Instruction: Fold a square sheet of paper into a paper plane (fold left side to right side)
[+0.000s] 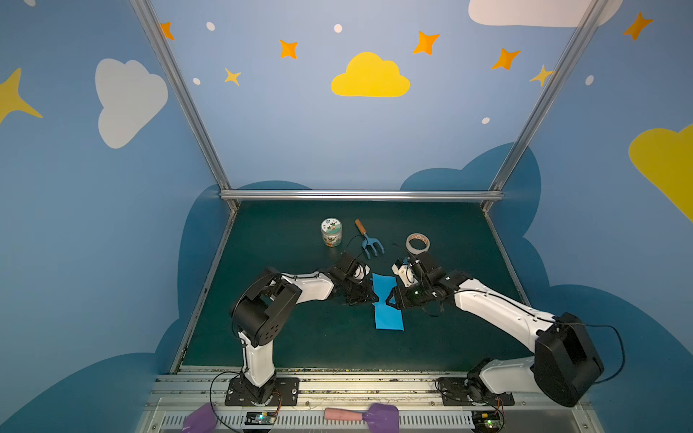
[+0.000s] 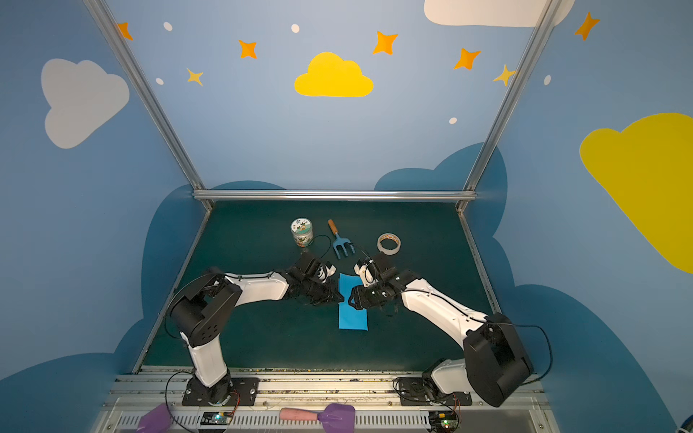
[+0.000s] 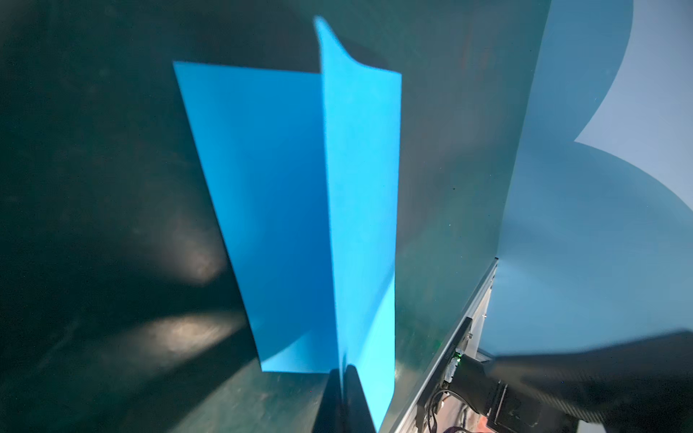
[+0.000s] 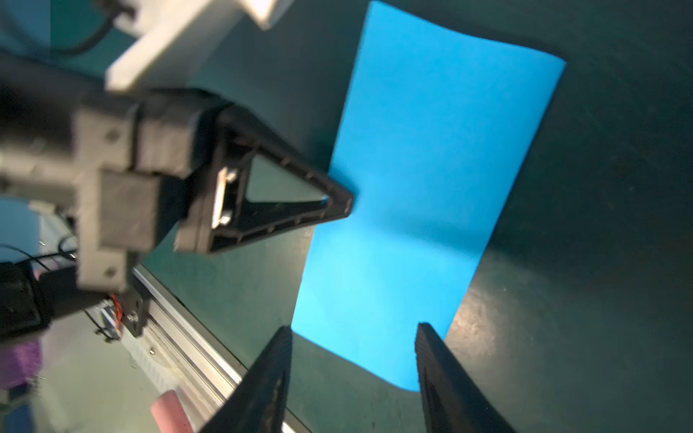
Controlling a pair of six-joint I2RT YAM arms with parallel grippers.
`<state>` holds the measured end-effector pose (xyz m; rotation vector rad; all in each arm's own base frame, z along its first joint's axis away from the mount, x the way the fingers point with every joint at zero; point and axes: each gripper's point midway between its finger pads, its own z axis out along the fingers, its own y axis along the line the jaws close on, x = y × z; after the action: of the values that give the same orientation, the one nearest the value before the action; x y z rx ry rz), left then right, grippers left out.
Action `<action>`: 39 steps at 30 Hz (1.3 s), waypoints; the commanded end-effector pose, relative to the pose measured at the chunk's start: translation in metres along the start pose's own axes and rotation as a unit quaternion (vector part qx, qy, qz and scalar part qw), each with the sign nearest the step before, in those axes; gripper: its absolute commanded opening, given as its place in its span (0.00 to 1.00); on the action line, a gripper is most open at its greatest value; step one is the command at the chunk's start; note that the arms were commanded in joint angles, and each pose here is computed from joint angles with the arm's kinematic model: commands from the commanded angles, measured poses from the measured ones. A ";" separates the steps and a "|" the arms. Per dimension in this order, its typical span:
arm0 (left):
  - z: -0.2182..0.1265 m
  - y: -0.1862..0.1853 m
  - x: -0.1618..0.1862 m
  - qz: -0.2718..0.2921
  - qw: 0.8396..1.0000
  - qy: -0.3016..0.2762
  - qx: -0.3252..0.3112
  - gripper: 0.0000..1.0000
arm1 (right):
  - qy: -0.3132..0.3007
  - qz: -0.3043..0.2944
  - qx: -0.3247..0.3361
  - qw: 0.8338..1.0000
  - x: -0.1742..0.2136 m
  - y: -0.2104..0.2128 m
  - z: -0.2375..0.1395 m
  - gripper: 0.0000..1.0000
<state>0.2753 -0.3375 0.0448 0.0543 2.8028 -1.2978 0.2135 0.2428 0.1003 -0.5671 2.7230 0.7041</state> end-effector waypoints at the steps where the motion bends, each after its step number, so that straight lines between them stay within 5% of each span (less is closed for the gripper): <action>1: -0.002 -0.005 -0.001 -0.010 1.000 0.011 0.008 0.04 | 0.018 -0.035 0.051 0.998 0.017 -0.003 -0.003 0.58; 18: 0.001 -0.007 0.002 -0.024 0.999 0.031 0.016 0.04 | -0.022 -0.138 0.225 0.964 0.042 0.020 0.031 0.74; 27: 0.001 -0.006 0.003 -0.024 0.999 0.033 0.016 0.04 | -0.033 -0.159 0.290 0.943 0.042 0.022 0.038 0.73; 34: 0.001 -0.003 0.004 -0.022 0.999 0.034 0.014 0.04 | -0.040 -0.158 0.259 0.952 0.040 0.031 0.031 0.50; 39: 0.002 -0.001 0.005 -0.024 0.999 0.035 0.012 0.03 | -0.036 -0.158 0.229 0.960 0.040 0.038 0.031 0.12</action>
<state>0.2729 -0.3405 0.0508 0.0242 2.8424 -1.3686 0.1666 0.2730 0.0677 -0.8116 2.5148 -0.0482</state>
